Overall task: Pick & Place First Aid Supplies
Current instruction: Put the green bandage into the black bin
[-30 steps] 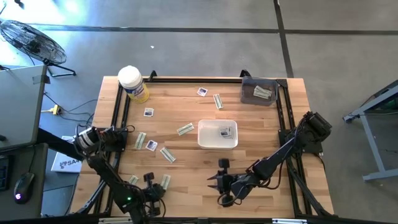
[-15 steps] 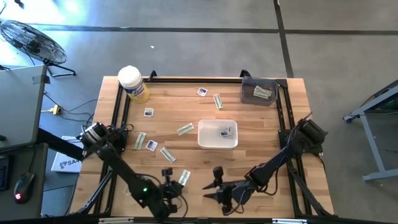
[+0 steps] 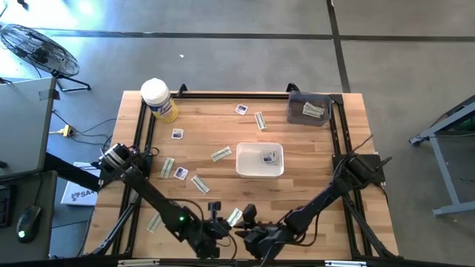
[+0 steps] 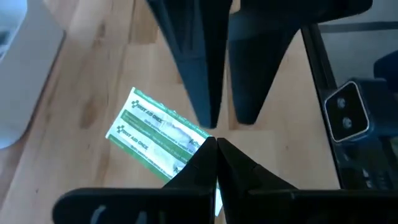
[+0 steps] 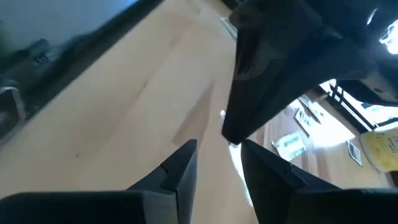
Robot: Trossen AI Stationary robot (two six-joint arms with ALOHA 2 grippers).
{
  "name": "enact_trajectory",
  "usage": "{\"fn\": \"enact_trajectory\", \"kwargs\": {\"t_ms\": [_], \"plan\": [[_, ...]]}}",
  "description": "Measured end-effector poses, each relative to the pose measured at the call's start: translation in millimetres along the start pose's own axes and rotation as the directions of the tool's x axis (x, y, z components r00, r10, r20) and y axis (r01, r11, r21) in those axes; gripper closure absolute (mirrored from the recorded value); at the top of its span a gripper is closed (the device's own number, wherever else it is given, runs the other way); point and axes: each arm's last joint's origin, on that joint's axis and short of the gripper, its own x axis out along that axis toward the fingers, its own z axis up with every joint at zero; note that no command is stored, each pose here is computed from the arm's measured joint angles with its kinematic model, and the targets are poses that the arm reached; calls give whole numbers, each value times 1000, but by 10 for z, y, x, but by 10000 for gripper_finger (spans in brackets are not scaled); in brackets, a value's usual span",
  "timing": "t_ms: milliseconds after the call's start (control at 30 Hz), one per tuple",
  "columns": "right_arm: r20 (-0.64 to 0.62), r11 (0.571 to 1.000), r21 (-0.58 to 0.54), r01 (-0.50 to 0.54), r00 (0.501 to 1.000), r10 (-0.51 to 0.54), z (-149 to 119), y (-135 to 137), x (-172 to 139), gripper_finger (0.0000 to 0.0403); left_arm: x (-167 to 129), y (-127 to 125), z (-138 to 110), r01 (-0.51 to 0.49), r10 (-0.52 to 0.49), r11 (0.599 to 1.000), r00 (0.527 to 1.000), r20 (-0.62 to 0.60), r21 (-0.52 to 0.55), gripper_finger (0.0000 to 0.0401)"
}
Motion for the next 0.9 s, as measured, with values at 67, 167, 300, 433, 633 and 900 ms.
{"fn": "enact_trajectory", "kwargs": {"t_ms": [67, 167, 300, 433, 633, 900], "plan": [[-24, 999, -12, 38, 999, -39, -13, -10, 2, 284, 17, 17, 17, 15, -15, 1000, 1000, -5, -2, 401], [-43, 997, -25, 73, 996, -74, -42, -15, 4, 284, 24, 11, 37, 46, -46, 999, 999, -1, -12, 401], [-63, 999, -22, 37, 997, -38, -110, -16, 29, 284, 27, 4, 73, 57, -56, 998, 998, 29, -10, 401], [-92, 999, 20, 37, 995, -35, -154, -50, 57, 296, -1, 1, 112, 69, -69, 998, 996, 54, -6, 401], [-92, 997, 53, 48, 995, -43, -152, -55, 60, 362, -1, 2, 114, 63, -62, 998, 996, 57, -4, 401], [-98, 990, 124, 65, 994, -53, -161, -85, 80, 395, -28, 29, 125, 17, -18, 1000, 997, 72, 15, 391]]}}
